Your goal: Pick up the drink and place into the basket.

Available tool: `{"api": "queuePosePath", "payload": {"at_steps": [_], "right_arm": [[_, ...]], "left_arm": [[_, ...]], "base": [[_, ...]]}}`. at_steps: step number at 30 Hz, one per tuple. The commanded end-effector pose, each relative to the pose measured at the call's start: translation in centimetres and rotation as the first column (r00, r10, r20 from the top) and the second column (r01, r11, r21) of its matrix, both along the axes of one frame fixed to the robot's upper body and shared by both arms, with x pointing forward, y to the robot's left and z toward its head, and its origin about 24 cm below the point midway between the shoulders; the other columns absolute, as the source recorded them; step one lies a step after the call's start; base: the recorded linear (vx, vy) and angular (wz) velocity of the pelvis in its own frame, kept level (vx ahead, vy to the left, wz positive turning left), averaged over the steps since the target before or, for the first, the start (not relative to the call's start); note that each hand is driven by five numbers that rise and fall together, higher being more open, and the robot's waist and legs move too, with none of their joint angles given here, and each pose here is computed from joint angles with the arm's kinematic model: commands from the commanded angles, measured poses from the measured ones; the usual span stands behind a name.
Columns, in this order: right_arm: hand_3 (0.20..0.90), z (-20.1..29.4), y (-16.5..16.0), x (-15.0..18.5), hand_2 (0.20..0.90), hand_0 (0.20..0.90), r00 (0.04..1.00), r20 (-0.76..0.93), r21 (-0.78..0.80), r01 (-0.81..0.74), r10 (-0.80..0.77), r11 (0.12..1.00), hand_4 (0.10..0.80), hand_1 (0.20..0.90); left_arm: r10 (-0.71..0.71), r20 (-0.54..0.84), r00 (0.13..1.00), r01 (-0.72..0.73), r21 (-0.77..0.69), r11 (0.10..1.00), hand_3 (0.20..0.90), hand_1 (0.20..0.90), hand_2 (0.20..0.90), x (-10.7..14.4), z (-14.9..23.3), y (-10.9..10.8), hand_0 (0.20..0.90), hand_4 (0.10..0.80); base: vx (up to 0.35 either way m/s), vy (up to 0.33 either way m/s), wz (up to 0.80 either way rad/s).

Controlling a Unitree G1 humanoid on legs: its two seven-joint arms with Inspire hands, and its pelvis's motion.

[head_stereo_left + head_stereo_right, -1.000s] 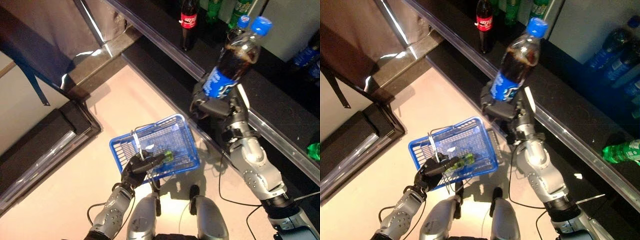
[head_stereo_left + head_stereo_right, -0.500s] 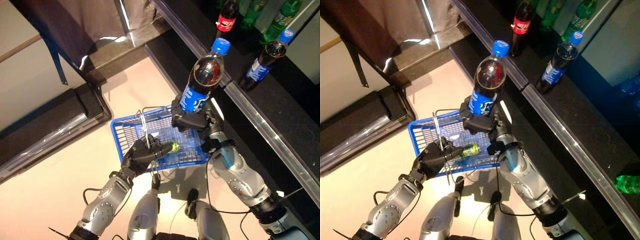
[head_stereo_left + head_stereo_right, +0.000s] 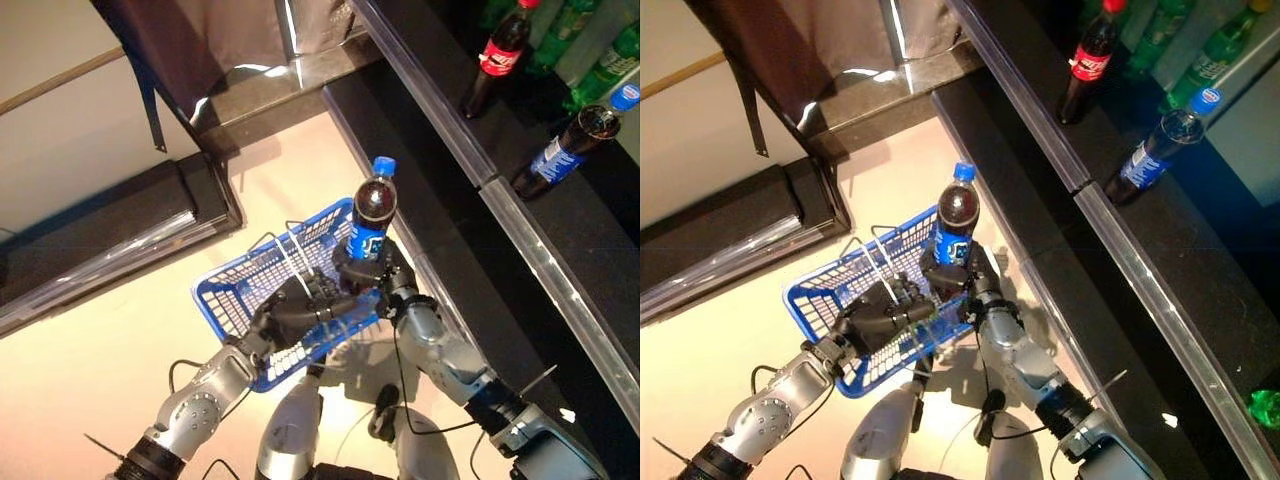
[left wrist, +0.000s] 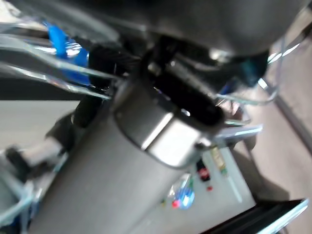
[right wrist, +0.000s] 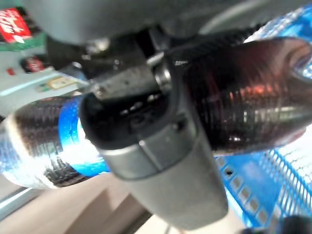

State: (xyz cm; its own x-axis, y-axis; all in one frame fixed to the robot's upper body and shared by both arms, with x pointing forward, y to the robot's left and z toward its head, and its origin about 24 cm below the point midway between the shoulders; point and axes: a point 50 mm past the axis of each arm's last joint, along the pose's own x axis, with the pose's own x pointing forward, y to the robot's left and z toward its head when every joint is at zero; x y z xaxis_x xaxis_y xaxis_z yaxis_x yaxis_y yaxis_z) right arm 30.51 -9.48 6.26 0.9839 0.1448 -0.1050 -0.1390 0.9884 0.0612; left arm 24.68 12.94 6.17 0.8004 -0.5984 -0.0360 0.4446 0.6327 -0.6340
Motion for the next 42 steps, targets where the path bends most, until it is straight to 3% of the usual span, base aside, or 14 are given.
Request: {"api": "queuePosePath", "payload": {"at_steps": [1, 9, 14, 17, 18, 24, 31, 40, 41, 42], "right_arm": [[0.2, 5.2, 4.9, 0.8, 0.3, 0.3, 0.96, 0.261, 0.088, -0.124, 0.098, 0.988, 0.1, 0.3], [0.2, 0.5, 2.6, 2.1, 0.3, 0.3, 0.999, 0.04, 0.094, 0.006, -0.009, 0.996, 0.1, 0.3], [0.2, -3.3, 1.9, 1.7, 0.3, 0.3, 0.983, -0.184, 0.22, 0.042, -0.001, 0.975, 0.1, 0.3], [0.2, -5.9, 1.7, 0.8, 0.3, 0.3, 0.935, -0.346, 0.414, 0.072, 0.084, 0.908, 0.1, 0.3], [0.2, -7.3, 1.3, 0.3, 0.3, 0.3, 0.905, -0.405, 0.53, 0.117, 0.129, 0.84, 0.1, 0.3], [0.2, -9.5, 1.0, -1.2, 0.3, 0.3, 0.848, -0.482, 0.712, 0.234, 0.218, 0.662, 0.1, 0.3], [0.2, -10.3, 1.3, -2.0, 0.3, 0.3, 0.824, -0.5, 0.756, 0.265, 0.267, 0.598, 0.1, 0.3], [0.2, -11.1, -1.4, -1.1, 0.3, 0.3, 0.777, -0.61, 0.684, 0.415, 0.158, 0.6, 0.1, 0.3], [0.521, -11.3, -1.7, -1.2, 0.575, 0.575, 0.768, -0.625, 0.67, 0.433, 0.143, 0.603, 0.421, 0.575], [0.9, -11.7, -2.0, -1.4, 0.9, 0.9, 0.761, -0.636, 0.658, 0.45, 0.127, 0.604, 0.8, 0.9]], "left_arm": [[-0.233, 0.52, 0.822, 0.41, -0.256, 0.875, 0.2, 0.3, 0.3, -2.1, 9.7, -4.9, 0.3, 0.1], [-0.27, 0.528, 0.805, 0.469, -0.288, 0.835, 0.2, 0.3, 0.3, -2.7, 9.6, -4.4, 0.3, 0.1], [-0.29, 0.533, 0.795, 0.495, -0.295, 0.817, 0.2, 0.3, 0.3, -3.0, 9.5, -4.3, 0.3, 0.1], [-0.296, 0.549, 0.781, 0.51, -0.288, 0.811, 0.2, 0.3, 0.3, -3.2, 9.4, -4.2, 0.3, 0.1], [-0.303, 0.566, 0.767, 0.527, -0.285, 0.801, 0.2, 0.3, 0.3, -3.4, 9.5, -4.1, 0.3, 0.1], [-0.341, 0.601, 0.722, 0.601, -0.302, 0.74, 0.2, 0.3, 0.3, -4.5, 9.7, -3.7, 0.3, 0.1], [-0.392, 0.612, 0.687, 0.666, -0.314, 0.676, 0.2, 0.3, 0.3, -5.5, 9.7, -4.0, 0.3, 0.1], [-0.412, 0.573, 0.709, 0.66, -0.331, 0.675, 0.2, 0.3, 0.3, -5.6, 9.4, -4.0, 0.3, 0.1], [-0.414, 0.564, 0.715, 0.657, -0.338, 0.674, 0.2, 0.3, 0.3, -5.6, 9.3, -4.0, 0.3, 0.1], [-0.416, 0.554, 0.721, 0.653, -0.345, 0.674, 0.2, 0.3, 0.3, -5.7, 9.2, -4.0, 0.3, 0.1]], "base": [[0.025, -0.007, 0.13], [0.018, 0.005, 0.09], [0.003, -0.001, 0.09], [0.013, -0.012, 0.08], [0.029, -0.017, 0.05], [0.012, -0.004, 0.02], [0.004, 0.001, 0.0], [0.034, 0.003, 0.0], [0.052, 0.002, 0.0], [0.044, 0.003, 0.0]]}}
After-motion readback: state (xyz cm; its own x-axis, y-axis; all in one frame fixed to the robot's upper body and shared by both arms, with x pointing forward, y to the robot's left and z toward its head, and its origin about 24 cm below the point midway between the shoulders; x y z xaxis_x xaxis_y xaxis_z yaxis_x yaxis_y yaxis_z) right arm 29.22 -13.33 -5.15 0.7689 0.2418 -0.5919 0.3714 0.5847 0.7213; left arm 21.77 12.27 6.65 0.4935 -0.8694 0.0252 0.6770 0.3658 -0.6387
